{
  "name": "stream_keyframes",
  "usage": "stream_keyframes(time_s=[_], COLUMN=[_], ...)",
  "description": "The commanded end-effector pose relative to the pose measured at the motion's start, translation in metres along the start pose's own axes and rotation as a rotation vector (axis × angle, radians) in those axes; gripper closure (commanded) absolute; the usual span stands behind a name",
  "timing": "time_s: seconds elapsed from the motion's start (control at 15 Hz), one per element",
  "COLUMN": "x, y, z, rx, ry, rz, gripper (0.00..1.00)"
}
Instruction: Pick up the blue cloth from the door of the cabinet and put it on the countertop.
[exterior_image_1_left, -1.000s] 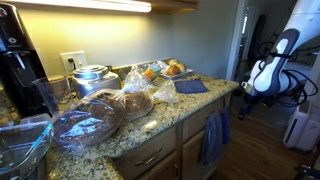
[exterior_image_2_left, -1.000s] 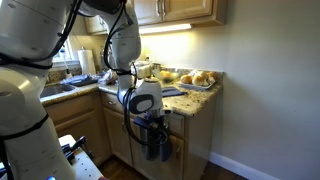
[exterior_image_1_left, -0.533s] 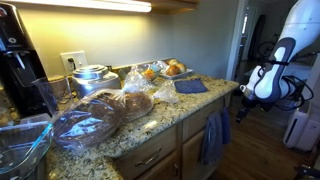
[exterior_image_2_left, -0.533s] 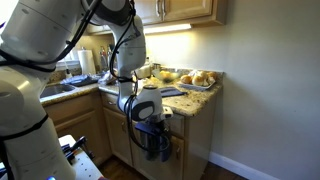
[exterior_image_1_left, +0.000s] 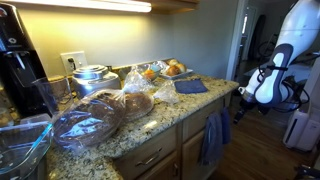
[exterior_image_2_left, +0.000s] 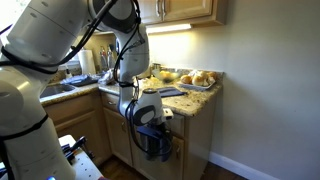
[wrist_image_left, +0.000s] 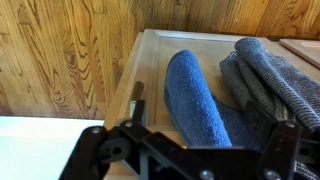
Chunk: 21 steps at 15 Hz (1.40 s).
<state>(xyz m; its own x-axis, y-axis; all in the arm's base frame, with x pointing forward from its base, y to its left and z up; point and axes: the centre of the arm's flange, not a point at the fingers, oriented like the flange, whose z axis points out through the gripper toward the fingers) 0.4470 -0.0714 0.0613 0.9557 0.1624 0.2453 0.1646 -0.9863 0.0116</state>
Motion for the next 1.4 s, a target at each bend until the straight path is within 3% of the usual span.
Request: stream_keyframes(time_s=[0.0,1.33], x=[-0.001,0.031], y=[0.006,-0.007], z=[0.01,0.019], rx=[-0.001,0.049], ry=[0.033,0.084], rz=[0.009,0.026], gripper=[0.0,0.0])
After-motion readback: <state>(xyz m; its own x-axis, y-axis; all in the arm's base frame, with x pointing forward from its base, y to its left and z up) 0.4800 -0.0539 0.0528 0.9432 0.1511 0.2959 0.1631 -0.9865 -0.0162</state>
